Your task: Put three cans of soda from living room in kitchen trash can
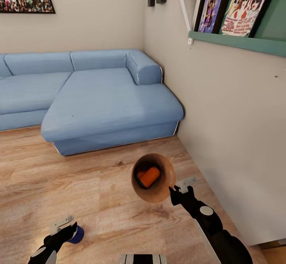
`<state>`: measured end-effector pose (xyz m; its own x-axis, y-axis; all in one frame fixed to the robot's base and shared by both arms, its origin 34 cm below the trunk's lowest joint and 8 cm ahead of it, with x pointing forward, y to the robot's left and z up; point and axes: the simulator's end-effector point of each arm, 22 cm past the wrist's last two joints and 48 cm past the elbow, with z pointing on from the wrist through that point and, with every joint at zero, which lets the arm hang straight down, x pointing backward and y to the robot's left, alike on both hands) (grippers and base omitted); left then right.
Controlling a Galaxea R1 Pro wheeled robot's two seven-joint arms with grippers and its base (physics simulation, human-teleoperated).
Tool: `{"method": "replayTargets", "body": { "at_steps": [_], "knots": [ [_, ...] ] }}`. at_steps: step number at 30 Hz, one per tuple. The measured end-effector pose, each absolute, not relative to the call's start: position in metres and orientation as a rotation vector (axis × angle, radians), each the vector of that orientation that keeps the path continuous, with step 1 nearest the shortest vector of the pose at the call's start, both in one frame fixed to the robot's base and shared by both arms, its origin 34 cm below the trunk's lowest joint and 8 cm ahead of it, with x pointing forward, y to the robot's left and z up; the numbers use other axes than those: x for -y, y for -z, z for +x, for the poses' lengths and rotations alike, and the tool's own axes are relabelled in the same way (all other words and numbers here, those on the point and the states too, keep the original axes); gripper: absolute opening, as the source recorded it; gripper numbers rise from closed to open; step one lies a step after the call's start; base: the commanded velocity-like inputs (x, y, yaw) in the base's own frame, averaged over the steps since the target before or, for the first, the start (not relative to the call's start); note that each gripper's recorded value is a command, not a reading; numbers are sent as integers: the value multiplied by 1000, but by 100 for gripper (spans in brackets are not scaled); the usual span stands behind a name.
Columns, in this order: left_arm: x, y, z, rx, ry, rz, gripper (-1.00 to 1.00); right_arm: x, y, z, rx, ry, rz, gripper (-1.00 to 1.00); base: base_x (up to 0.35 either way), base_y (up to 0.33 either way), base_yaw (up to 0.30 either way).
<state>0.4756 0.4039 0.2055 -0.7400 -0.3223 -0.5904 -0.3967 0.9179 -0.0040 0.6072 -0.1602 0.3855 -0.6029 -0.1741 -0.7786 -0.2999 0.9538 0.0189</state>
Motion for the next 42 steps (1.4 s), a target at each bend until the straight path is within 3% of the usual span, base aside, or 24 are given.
{"method": "replayTargets", "body": {
  "at_steps": [42],
  "knots": [
    [-404, -178, 455, -2527, -182, -514, 100, 159, -346, 596, -2302, -199, -335, -100, 40, 0, 0]
  ]
}}
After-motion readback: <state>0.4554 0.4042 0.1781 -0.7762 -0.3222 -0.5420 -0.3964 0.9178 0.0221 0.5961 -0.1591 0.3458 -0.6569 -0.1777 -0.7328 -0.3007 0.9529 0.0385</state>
